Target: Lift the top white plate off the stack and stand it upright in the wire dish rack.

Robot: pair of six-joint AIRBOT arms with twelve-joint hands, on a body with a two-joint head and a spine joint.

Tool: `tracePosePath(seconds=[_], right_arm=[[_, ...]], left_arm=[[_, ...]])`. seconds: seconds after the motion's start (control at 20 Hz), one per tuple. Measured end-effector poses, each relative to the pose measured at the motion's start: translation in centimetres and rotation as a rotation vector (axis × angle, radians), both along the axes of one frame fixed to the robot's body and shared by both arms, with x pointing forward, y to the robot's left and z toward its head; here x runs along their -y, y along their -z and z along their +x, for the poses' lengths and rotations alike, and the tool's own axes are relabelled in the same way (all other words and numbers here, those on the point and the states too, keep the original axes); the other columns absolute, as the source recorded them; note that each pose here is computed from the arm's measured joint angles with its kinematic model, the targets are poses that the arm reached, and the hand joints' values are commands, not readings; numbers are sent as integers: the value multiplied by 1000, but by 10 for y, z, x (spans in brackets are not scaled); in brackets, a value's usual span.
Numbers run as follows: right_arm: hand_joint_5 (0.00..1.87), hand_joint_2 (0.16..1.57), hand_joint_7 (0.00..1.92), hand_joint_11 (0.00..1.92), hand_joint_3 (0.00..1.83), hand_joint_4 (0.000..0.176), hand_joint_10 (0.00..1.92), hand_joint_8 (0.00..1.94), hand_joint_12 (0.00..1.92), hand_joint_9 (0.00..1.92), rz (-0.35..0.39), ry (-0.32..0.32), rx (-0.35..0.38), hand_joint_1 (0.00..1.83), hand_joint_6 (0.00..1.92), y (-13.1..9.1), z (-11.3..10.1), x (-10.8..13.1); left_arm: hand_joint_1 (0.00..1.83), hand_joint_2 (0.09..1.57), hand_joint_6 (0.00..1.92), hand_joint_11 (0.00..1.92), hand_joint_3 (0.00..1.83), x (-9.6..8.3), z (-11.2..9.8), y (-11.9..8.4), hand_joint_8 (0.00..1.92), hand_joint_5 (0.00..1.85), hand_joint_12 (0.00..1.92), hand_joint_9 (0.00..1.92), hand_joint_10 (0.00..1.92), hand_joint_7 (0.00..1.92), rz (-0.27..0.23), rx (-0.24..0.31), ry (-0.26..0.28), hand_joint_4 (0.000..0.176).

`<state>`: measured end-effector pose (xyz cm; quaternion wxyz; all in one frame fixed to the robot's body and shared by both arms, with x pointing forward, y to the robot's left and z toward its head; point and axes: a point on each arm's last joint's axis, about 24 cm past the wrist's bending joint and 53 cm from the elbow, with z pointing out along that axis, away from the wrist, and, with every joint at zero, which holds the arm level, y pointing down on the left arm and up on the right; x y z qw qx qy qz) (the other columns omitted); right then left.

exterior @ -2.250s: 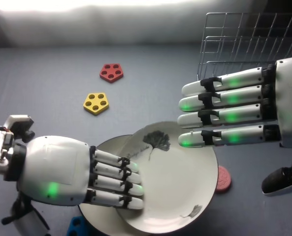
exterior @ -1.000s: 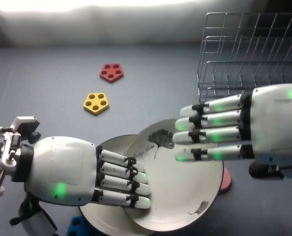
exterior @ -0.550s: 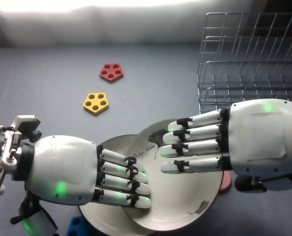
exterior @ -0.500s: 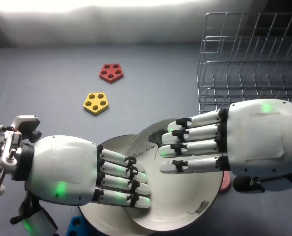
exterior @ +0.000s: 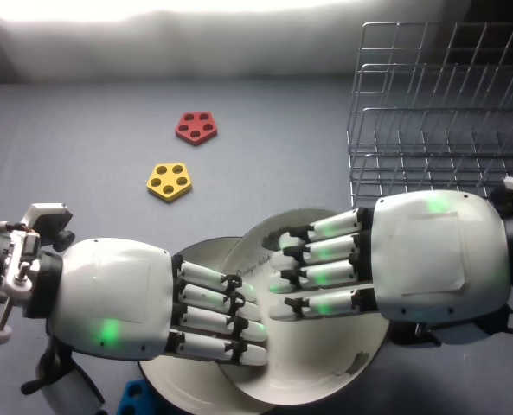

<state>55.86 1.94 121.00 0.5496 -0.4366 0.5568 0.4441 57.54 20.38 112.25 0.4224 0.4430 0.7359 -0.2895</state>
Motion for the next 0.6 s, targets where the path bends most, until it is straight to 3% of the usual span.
tracePosePath(seconds=[0.15, 0.2, 0.25, 0.3, 0.35, 0.4, 0.45, 0.5, 0.6], right_arm=[[378, 991, 348, 425, 0, 0, 6, 5, 79, 365, -14, 7, -6, 1105, 5, 7, 5, -4], [744, 1100, 758, 798, 8, 0, 45, 34, 207, 770, -13, 11, -10, 1217, 32, 9, 8, -6], [744, 1100, 758, 798, 8, 0, 45, 34, 207, 770, -15, 12, -11, 1217, 32, 10, 9, -7], [918, 1096, 1050, 996, 2, 0, 27, 536, 167, 957, -14, 12, -13, 1234, 867, 11, 10, -8], [969, 1059, 1123, 952, 2, 0, 760, 500, 1359, 1065, 8, 0, -21, 1483, 936, 7, 8, -11], [969, 1059, 1123, 952, 2, 0, 760, 500, 1359, 1065, 25, -15, -20, 1483, 936, 3, 5, -12], [1005, 1056, 1089, 1033, 3, 0, 834, 595, 824, 1125, 35, -33, -15, 1409, 954, 0, 0, -14], [1024, 1055, 1065, 1249, 0, 0, 818, 632, 348, 1165, 34, -44, -7, 1392, 950, 0, -2, -14], [1045, 1047, 1093, 1282, 0, 0, 814, 585, 265, 1165, 36, -53, 10, 1393, 921, -1, -5, -15]], left_arm=[[220, 873, 3, 154, 0, 0, 0, 0, 0, 99, 52, 130, 2, 99, 0, 0, -1, 0], [220, 870, 0, 142, 0, 0, 0, 0, 0, 92, 47, 128, 0, 99, 0, 0, -1, 0], [220, 870, 0, 142, 0, 0, 0, 0, 0, 92, 47, 128, 0, 99, 0, 0, -1, 0], [213, 865, 3, 151, 0, 0, 0, 0, 4, 100, 50, 136, 4, 107, -1, 0, -1, 0], [230, 866, 0, 134, 0, 0, 1, 0, 0, 91, 42, 131, 1, 100, -1, 0, -3, 0], [230, 866, 0, 134, 0, 1, 1, 0, 0, 91, 42, 131, 1, 100, -3, 0, -4, 0], [237, 863, 3, 138, 0, 1, 1, 0, 3, 97, 44, 134, 2, 106, -3, 0, -4, 0], [225, 867, 1, 135, 0, 1, 1, 0, 2, 93, 41, 133, 1, 106, -2, 0, -3, 0], [226, 866, 1, 134, 0, 1, 2, -2, 0, 93, 41, 132, 0, 103, -7, 2, -4, 0]])
